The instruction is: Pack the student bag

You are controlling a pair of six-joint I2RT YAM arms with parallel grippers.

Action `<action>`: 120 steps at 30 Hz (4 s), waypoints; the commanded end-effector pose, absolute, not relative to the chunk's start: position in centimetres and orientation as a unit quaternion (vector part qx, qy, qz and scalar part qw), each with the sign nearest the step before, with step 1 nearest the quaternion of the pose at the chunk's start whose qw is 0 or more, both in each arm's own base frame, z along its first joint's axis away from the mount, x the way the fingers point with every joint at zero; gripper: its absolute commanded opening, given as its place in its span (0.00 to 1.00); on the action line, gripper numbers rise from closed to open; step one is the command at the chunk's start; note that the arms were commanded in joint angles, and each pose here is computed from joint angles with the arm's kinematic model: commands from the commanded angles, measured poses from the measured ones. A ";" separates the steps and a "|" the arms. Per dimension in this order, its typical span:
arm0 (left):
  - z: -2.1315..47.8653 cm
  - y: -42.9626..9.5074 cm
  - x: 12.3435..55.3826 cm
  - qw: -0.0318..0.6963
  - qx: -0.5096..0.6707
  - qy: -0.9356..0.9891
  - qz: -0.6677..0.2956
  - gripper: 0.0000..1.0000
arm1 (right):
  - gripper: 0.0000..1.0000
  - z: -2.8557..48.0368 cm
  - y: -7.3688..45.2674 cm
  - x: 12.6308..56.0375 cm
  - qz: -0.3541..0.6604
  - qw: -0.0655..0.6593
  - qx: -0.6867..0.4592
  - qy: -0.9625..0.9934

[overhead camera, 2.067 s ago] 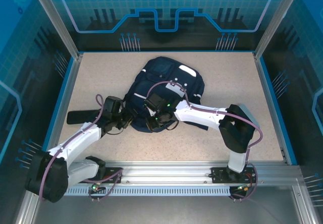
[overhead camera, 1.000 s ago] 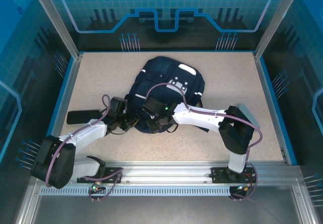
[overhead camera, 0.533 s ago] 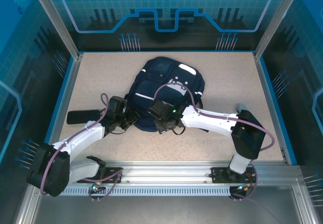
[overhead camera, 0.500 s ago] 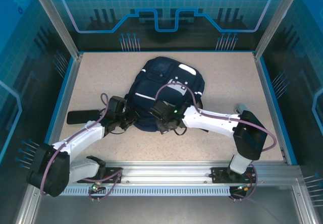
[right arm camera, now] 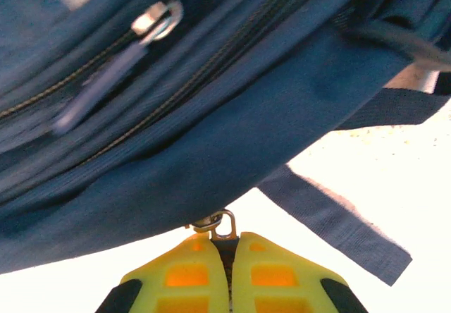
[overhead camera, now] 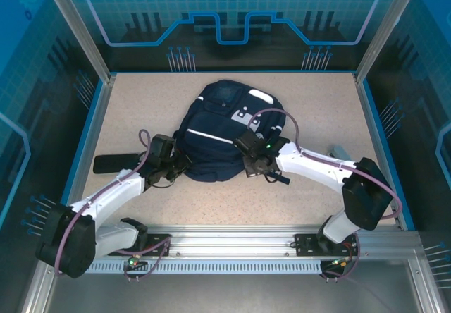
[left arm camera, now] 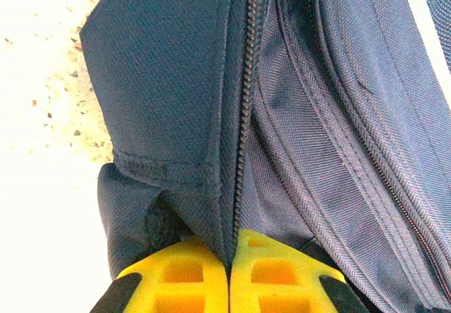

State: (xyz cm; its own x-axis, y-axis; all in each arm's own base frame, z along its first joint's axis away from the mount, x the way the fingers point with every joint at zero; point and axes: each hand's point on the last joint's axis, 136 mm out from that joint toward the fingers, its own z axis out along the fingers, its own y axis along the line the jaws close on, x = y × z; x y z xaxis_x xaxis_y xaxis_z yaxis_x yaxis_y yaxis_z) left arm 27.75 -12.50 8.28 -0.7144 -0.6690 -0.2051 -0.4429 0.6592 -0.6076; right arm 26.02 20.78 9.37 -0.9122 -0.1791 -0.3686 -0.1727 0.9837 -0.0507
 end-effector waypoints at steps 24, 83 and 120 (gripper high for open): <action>11.7 -14.8 26.7 0.225 -0.187 0.904 -0.313 0.43 | 0.04 8.3 14.8 35.1 0.047 0.203 -0.028 0.978; 12.1 -30.4 35.6 0.243 0.354 0.901 0.066 0.41 | 0.95 13.6 7.8 32.2 0.275 0.240 0.131 0.922; 16.9 -30.2 34.2 0.340 0.318 0.885 -0.030 0.00 | 0.38 10.5 19.9 40.8 0.366 0.102 0.192 0.905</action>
